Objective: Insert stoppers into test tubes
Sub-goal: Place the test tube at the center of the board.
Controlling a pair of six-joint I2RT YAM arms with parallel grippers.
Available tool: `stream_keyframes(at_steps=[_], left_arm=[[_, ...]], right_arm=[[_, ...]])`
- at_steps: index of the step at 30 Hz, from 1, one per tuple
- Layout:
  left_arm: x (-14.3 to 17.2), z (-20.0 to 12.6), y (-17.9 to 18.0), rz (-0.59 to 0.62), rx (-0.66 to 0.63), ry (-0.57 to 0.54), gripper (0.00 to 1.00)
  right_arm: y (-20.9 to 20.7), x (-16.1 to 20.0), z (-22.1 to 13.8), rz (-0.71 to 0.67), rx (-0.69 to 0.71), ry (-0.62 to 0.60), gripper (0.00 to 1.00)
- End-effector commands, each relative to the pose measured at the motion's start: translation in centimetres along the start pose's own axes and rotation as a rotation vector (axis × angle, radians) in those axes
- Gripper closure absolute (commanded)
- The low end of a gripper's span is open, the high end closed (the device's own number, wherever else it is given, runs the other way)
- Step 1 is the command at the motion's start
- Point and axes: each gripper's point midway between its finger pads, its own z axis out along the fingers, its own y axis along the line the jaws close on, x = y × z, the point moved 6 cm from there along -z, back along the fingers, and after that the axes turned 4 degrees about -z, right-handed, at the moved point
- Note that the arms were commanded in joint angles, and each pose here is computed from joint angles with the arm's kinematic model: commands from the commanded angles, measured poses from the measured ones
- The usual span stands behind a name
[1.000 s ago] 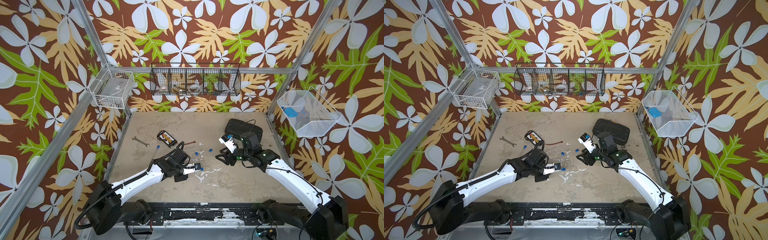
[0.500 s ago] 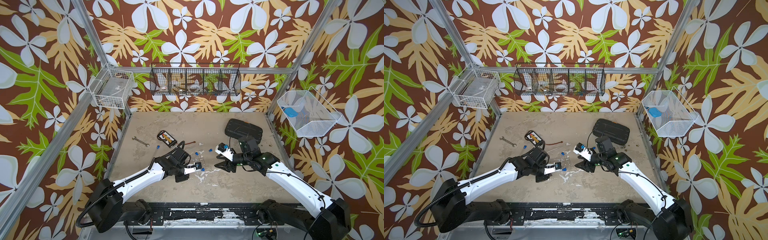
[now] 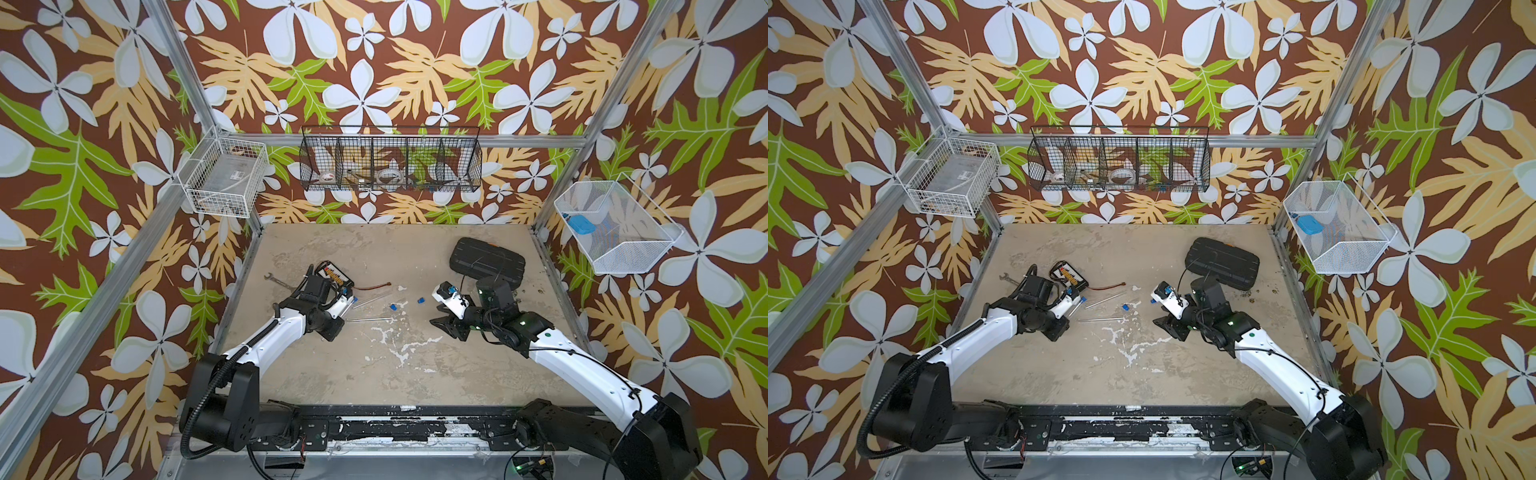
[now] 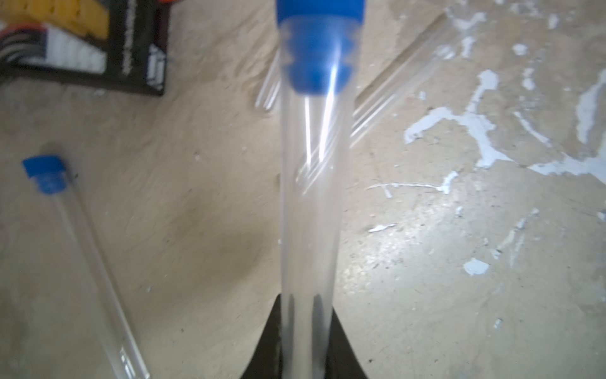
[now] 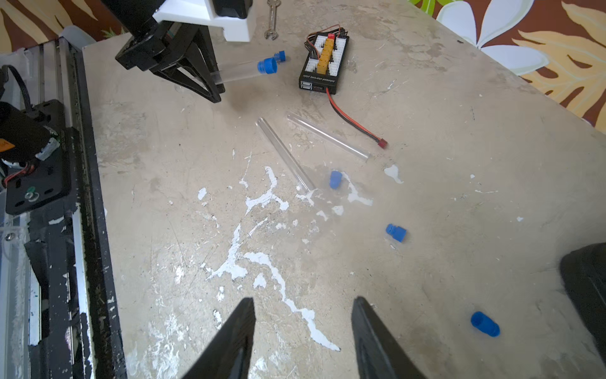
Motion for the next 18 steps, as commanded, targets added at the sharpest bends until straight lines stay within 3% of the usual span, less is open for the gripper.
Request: stream_keyframes(at_steps=[1,15,18], left_arm=[[1.0,0.1,1.6,-0.073,-0.054,0.067,1.0],[2.1,3.4,6.0,-0.159,-0.133,0.265,1.0],[2.3,3.9,6.2,-0.165,-0.135,0.295,0.96]], right_arm=[[-0.5,-1.0,0.2,0.014,0.02,-0.043,0.5],[-0.8,-1.0,0.7,-0.005,0.013,-0.025,0.5],[-0.8,-1.0,0.7,-0.009,0.015,-0.024,0.5]])
